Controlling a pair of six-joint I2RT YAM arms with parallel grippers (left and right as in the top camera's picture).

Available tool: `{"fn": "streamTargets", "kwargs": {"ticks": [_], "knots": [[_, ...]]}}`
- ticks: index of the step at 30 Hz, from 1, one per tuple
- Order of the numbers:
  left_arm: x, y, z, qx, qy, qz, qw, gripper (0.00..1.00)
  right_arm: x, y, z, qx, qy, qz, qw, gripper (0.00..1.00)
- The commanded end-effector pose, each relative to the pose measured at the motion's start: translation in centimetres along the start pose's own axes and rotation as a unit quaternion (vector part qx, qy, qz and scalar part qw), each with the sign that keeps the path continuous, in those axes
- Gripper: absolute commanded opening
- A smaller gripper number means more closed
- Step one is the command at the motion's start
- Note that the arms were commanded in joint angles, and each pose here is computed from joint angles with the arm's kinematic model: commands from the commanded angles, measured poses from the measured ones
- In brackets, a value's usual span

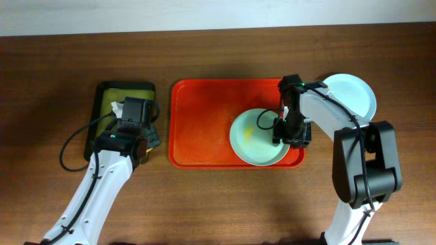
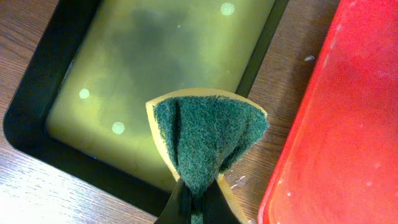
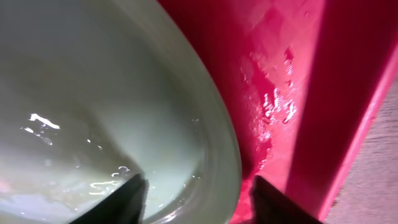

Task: Clean dirty plates on tray and stack at the side
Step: 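Bring the sponge in the left gripper onto the pale green plate, then scrub the pale green plate with the sponge while the right gripper holds it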

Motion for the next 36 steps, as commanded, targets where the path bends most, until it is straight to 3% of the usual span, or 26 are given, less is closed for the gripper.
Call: {"fn": "streamTargets", "kwargs": {"ticks": [1,3,4,8,11,17,22,26,28,31,36], "knots": [[-0.2,0.3,0.1,0.001,-0.007,0.005,1.000,0.00,-0.4,0.9,0.0,0.007,0.039,0.008,0.999,0.49],[-0.2,0.3,0.1,0.001,-0.007,0.005,1.000,0.00,-0.2,1.2,0.1,0.011,0.040,0.001,0.999,0.41],[-0.2,0.3,0.1,0.001,-0.007,0.005,1.000,0.00,-0.1,1.2,0.2,0.013,0.045,-0.002,0.999,0.30],[-0.2,0.3,0.0,-0.003,-0.007,0.006,1.000,0.00,1.0,1.1,1.3,0.056,0.040,-0.027,0.997,0.22],[-0.2,0.3,-0.1,-0.006,-0.007,0.008,1.000,0.00,2.3,0.8,2.1,0.080,0.034,-0.063,0.994,0.04],[-0.4,0.2,-1.2,-0.060,-0.008,0.020,0.998,0.00,3.2,1.5,3.2,0.127,0.010,-0.094,0.987,0.04],[0.8,-0.7,-4.7,-0.212,-0.007,0.005,0.977,0.00,1.9,0.8,7.8,0.243,-0.170,-0.099,0.950,0.04],[1.0,-1.1,-8.1,-0.259,0.027,-0.021,0.965,0.00,0.2,1.3,10.6,0.199,-0.227,-0.122,0.946,0.04],[0.4,-0.6,-10.4,-0.274,0.039,-0.014,0.961,0.00,-0.3,1.1,11.5,0.198,-0.235,-0.125,0.943,0.04],[-1.2,1.5,-13.8,-0.286,0.059,0.010,0.956,0.00,-0.1,0.9,12.0,0.213,-0.177,-0.124,0.953,0.04],[-2.8,5.0,-16.3,-0.286,0.078,0.029,0.955,0.00,0.5,0.8,12.1,0.205,-0.176,-0.144,0.952,0.04]]}}
Point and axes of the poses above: each gripper's point midway between its finger pads, its own y axis out along the fingers, its own z axis along the line the jaws close on, x = y × z, the point moved 7 cm from there along -y, back along the fingers, and after that the axes turned 8 degrees about y, right-handed, at the moved point
